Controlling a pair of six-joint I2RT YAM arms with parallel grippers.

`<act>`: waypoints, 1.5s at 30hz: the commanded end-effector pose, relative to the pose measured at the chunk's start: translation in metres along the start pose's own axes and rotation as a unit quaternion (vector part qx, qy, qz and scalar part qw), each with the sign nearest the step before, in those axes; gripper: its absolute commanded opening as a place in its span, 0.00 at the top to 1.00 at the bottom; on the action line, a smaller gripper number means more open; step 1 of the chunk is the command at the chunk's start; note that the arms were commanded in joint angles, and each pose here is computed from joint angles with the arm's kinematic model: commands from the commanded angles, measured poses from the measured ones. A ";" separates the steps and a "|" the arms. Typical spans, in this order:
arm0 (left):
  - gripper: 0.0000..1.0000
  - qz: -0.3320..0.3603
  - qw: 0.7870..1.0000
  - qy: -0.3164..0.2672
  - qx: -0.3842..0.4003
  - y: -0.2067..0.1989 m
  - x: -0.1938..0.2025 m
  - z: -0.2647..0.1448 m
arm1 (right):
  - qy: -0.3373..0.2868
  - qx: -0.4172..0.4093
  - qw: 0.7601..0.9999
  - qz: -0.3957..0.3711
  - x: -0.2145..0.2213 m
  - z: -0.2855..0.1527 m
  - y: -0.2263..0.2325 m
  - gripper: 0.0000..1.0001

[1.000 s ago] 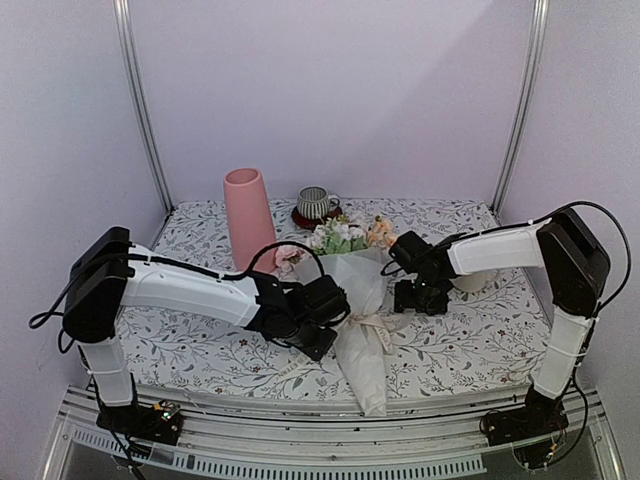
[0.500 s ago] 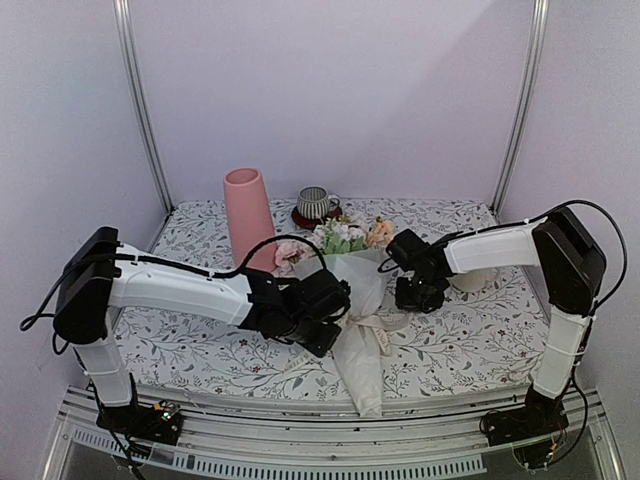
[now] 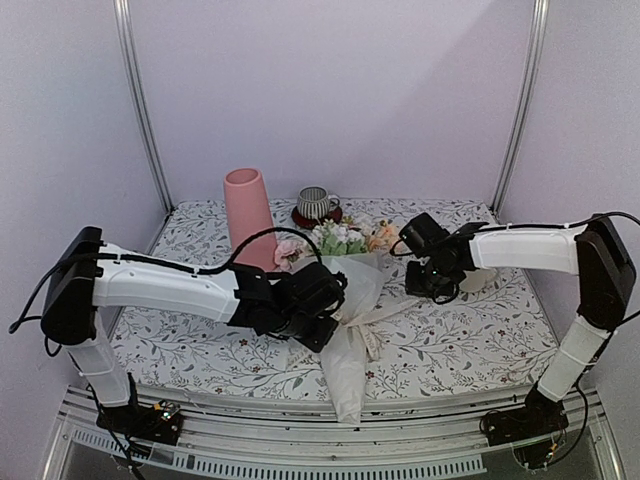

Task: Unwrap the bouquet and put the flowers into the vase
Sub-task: Pick up the ribbon from the tied bouquet.

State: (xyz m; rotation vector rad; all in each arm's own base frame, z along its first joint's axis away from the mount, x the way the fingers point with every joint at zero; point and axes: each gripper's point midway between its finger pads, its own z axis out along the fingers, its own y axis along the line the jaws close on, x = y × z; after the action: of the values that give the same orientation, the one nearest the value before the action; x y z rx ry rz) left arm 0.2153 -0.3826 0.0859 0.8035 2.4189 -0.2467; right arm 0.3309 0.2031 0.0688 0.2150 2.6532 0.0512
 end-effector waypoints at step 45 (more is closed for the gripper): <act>0.87 -0.050 0.993 0.054 0.087 0.003 0.048 0.026 | -0.061 0.044 0.994 0.078 -0.031 -0.015 -0.078 0.98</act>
State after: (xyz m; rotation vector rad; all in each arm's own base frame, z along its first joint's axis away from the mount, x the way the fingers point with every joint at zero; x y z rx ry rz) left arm 0.1949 -0.3612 0.0358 0.8018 2.5875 -0.4060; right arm 0.3401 0.1223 0.0961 0.4549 2.5082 -0.0217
